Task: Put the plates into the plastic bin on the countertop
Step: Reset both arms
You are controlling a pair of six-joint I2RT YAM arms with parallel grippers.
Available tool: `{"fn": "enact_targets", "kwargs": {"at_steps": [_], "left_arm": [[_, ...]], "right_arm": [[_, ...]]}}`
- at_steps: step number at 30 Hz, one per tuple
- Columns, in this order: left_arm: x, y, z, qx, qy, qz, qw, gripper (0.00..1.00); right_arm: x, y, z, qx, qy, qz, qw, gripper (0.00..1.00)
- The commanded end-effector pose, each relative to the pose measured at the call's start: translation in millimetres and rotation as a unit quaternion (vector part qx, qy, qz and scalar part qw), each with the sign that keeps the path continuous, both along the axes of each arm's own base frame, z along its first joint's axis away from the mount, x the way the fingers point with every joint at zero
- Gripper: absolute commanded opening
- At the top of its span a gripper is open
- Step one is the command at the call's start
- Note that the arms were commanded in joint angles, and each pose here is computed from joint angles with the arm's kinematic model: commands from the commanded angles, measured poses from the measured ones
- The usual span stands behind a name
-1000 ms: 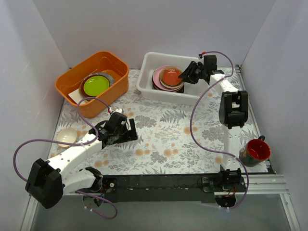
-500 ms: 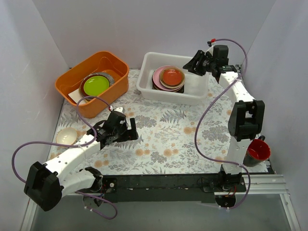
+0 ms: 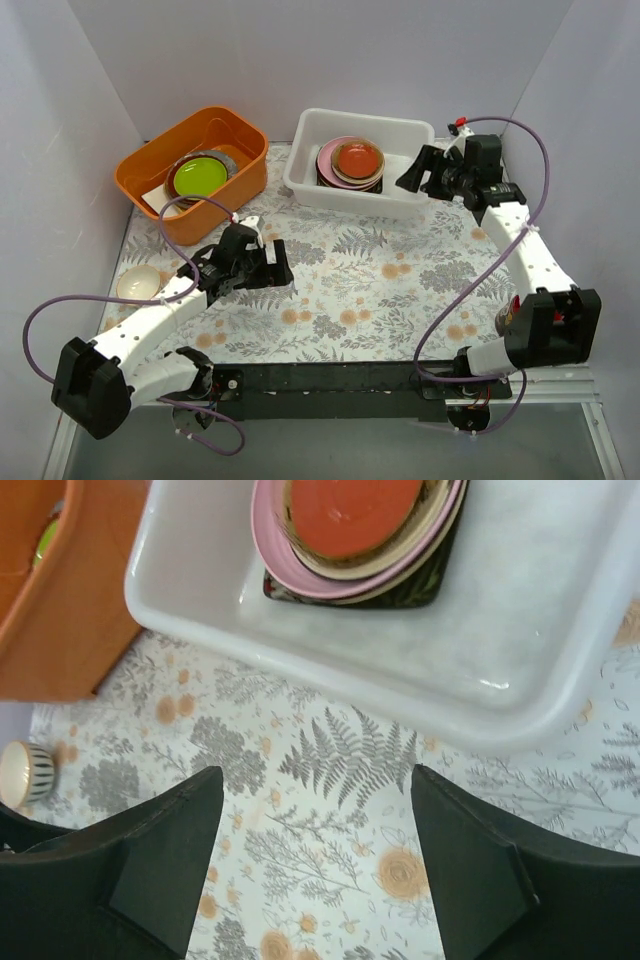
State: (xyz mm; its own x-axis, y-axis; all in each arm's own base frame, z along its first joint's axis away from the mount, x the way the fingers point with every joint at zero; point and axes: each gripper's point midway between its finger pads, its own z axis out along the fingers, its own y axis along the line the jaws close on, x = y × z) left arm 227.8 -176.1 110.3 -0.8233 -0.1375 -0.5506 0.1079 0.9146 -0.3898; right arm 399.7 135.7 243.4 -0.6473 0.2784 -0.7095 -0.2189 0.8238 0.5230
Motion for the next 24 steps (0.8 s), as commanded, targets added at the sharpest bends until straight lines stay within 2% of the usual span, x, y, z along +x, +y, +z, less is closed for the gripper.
{"fn": "enact_targets", "kwargs": {"at_steps": [1, 2, 6, 10, 16, 20, 21, 24], "left_arm": [[14, -10, 26, -0.027, -0.031, -0.024, 0.999, 0.98], [16, -9, 25, -0.025, -0.027, -0.025, 0.999, 0.98], [25, -3, 30, -0.021, -0.029, -0.024, 0.999, 0.98], [34, -2, 37, -0.038, -0.029, -0.032, 0.998, 0.98], [38, -4, 39, -0.057, -0.008, -0.04, 0.998, 0.98], [33, -11, 38, -0.072, 0.017, -0.058, 0.996, 0.98], [27, -17, 38, -0.083, 0.026, -0.079, 0.993, 0.98], [25, -16, 37, -0.086, 0.026, -0.074, 0.993, 0.98]], "right_arm": [[-37, -14, -23, -0.046, 0.018, 0.001, 0.999, 0.86], [-49, -17, -40, -0.055, 0.038, 0.002, 0.998, 0.86], [-87, -35, -57, -0.086, 0.045, -0.019, 0.995, 0.92], [-124, -50, -86, -0.117, 0.08, -0.035, 0.989, 0.95], [-170, -53, -131, -0.108, 0.15, -0.039, 0.982, 0.95], [-186, -54, -149, -0.104, 0.18, -0.045, 0.977, 0.94], [-186, -54, -150, -0.105, 0.181, -0.045, 0.977, 0.94], [-179, -61, -148, -0.121, 0.182, -0.06, 0.974, 0.95]]}}
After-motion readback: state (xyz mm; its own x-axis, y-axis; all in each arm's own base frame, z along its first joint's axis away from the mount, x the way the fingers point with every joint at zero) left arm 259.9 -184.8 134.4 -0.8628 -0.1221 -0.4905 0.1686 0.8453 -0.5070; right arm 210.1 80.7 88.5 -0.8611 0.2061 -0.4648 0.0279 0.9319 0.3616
